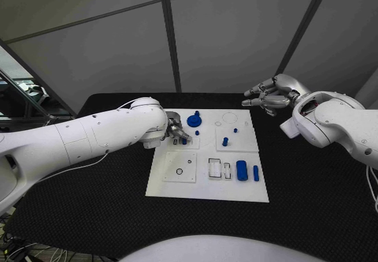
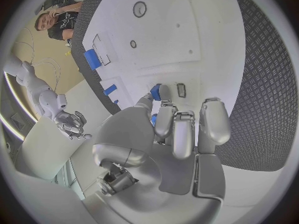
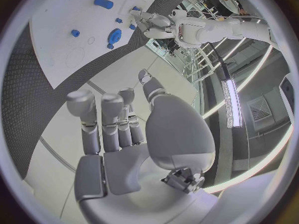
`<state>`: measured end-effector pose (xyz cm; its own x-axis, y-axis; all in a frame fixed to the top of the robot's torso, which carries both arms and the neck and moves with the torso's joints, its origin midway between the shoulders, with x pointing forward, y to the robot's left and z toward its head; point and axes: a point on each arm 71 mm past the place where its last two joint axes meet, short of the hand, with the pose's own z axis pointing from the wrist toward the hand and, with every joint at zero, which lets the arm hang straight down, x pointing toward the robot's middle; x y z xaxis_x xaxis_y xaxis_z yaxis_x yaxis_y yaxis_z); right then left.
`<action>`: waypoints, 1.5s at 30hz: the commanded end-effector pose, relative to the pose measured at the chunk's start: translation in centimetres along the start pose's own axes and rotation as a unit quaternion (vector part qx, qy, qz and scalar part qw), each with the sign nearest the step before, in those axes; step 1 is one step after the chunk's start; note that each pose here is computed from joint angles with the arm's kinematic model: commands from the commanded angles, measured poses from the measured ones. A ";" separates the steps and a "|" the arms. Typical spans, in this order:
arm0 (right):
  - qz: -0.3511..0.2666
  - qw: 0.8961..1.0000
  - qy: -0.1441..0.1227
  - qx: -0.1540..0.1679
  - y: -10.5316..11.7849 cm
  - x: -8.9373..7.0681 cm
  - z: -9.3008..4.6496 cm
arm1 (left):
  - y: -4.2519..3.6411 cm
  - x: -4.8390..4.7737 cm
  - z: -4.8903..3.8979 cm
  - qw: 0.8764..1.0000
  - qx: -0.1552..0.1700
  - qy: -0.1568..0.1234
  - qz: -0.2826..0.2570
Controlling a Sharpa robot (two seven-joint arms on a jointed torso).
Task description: Assemble the parts on the task board
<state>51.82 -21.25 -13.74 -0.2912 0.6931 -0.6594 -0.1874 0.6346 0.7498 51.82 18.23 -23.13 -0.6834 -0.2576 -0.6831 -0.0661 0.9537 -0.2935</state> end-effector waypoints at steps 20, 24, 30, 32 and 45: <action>0.000 1.000 0.002 -0.004 0.1 -0.1 0.0 | 0.08 -1.38 -0.96 0.999 0.013 -0.029 -0.020; 0.000 1.000 0.001 -0.004 0.0 -0.2 0.0 | -0.23 -2.31 -1.59 0.999 0.025 -0.035 -0.027; 0.000 1.000 -0.001 -0.001 -0.2 -0.3 0.0 | -0.07 -4.56 -2.88 0.999 0.034 -0.029 -0.023; -0.001 1.000 -0.001 -0.001 -0.2 -0.4 0.0 | 0.24 -5.98 -3.13 0.999 0.030 -0.028 -0.019; 0.000 1.000 0.002 -0.004 0.1 0.0 0.3 | 1.94 -11.42 -0.64 0.999 -0.007 -0.038 -0.035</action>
<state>52.05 -21.24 -13.85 -0.2907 0.6929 -0.6598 -0.1844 0.6361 0.7492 59.04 23.34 -15.41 -0.5787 -0.3659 -0.7289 -0.1686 0.9281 -0.3321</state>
